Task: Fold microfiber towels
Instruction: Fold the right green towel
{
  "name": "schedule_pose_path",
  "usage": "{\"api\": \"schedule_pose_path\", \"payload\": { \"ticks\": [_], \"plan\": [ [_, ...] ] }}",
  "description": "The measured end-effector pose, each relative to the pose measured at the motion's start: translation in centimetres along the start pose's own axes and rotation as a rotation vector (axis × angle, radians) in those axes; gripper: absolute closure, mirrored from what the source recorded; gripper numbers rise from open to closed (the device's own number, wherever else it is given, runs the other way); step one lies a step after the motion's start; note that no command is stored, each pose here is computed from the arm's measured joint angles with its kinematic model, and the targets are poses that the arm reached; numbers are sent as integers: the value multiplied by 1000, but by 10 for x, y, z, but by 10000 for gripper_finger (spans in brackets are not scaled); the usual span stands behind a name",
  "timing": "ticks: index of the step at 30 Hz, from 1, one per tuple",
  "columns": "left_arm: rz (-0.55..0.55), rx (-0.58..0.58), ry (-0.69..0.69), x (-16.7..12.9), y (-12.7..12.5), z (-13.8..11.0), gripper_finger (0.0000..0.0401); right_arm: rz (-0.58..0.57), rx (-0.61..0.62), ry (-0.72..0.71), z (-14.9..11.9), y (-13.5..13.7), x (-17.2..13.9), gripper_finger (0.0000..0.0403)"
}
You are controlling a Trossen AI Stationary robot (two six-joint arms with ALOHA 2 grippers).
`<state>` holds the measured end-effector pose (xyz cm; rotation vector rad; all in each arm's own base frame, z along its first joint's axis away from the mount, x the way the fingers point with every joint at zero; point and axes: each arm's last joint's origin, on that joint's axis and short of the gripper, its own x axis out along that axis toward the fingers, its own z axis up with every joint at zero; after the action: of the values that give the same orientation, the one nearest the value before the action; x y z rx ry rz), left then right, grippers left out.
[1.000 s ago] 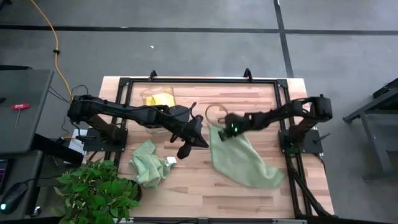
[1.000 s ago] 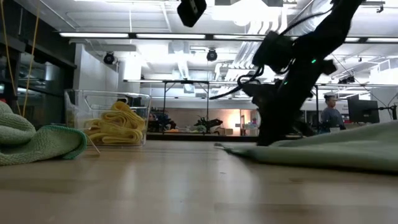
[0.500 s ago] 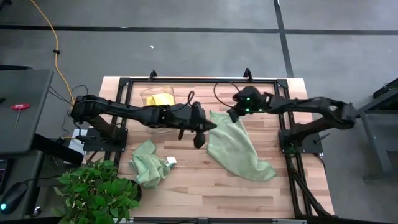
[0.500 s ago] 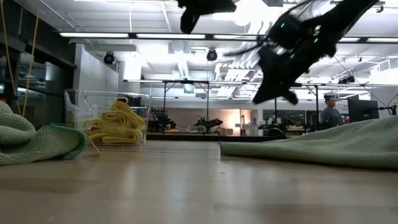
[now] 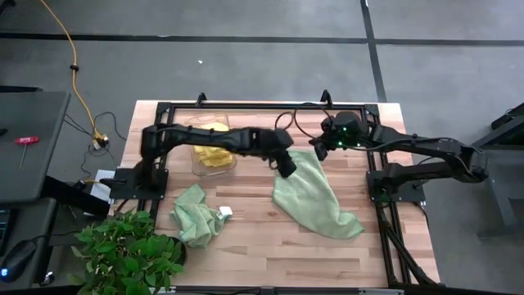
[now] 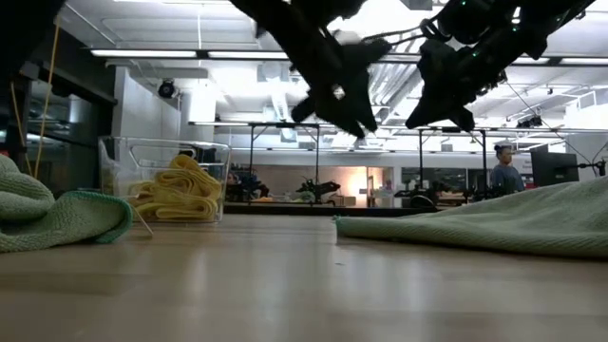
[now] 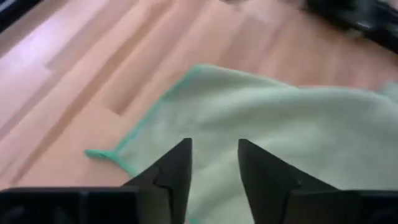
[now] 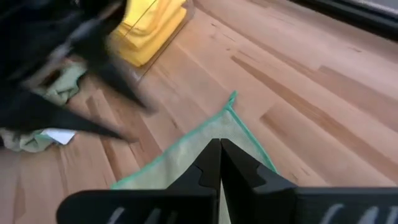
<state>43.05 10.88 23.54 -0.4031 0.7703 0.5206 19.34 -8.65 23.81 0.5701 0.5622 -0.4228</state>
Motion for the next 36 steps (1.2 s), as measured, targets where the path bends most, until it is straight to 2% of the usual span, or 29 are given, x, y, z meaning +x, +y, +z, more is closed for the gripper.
{"api": "schedule_pose_path", "payload": {
  "ticks": [3, 7, 11, 15, 22, 27, 32, 36],
  "plan": [
    [44, -48, 64, 14, 17, 10, 253, 2, 28, 7, -1, 2, 1, 403],
    [37, -132, 127, 36, 41, 17, 227, -23, 60, -10, -2, 4, 2, 403],
    [22, -276, 217, 53, 62, 12, 221, -53, 110, -38, -1, 6, 3, 403],
    [24, -316, 260, 63, 73, 8, 220, -56, 147, -69, 1, 8, 3, 403],
    [106, -228, 287, 71, 66, -4, 222, -64, 197, -125, 5, 8, 2, 403],
    [128, -228, 321, 70, 61, -9, 230, -54, 196, -139, 6, 9, 2, 403],
    [142, -75, 415, 58, 54, -17, 238, -52, 197, -102, 3, 8, 2, 403],
    [172, 39, 377, 42, 45, -12, 249, -110, 201, -2, -7, 3, 3, 403]
  ]
}}
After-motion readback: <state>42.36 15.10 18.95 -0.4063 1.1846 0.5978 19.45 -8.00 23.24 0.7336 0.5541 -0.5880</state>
